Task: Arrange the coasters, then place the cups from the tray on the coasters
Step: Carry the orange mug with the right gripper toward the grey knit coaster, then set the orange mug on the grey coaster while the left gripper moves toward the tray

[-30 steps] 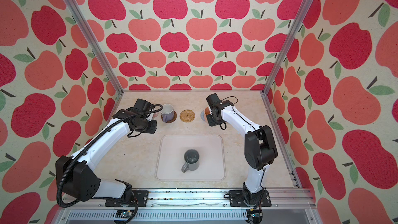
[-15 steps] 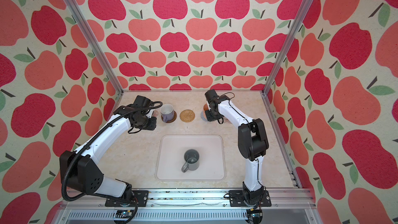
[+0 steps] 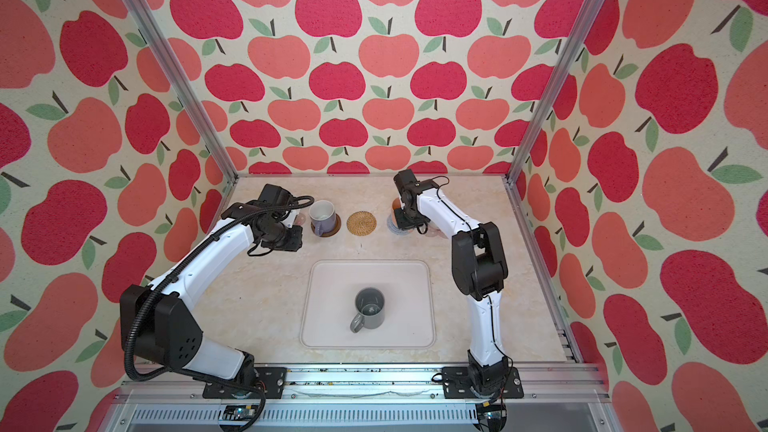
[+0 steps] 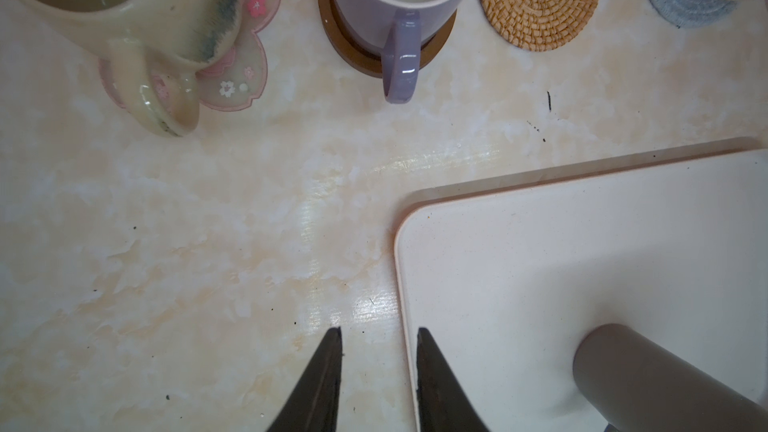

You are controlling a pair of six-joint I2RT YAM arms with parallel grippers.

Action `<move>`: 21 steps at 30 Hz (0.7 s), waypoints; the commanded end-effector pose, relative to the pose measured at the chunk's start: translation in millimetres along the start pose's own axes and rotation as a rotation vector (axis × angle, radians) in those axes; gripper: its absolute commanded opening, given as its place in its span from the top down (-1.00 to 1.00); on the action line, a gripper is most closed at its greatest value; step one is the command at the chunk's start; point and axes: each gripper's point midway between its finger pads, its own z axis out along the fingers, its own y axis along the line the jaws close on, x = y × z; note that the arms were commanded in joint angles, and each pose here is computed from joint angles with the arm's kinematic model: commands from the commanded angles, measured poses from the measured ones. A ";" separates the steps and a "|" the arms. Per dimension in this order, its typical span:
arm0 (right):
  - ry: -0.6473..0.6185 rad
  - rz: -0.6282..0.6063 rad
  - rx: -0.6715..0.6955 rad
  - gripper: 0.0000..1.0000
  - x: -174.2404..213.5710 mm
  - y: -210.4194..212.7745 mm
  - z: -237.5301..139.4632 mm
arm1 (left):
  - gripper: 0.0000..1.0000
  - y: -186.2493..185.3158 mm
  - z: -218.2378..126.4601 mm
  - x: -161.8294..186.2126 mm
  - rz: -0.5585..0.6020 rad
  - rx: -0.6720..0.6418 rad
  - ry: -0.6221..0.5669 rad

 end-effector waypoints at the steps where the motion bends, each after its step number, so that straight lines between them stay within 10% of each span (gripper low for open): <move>1: -0.071 0.039 -0.015 1.00 -22.5 1.0 -13.6 | 0.34 -0.8 -2.0 -6.4 0.018 0.012 0.000; 16: -0.037 0.066 -0.020 1.00 -18.4 3.4 2.4 | 0.34 -4.1 -3.3 -6.5 0.006 0.033 0.003; 21: -0.007 0.092 -0.042 0.59 -11.1 6.6 0.1 | 0.33 -5.2 -6.1 -6.2 0.004 0.036 0.001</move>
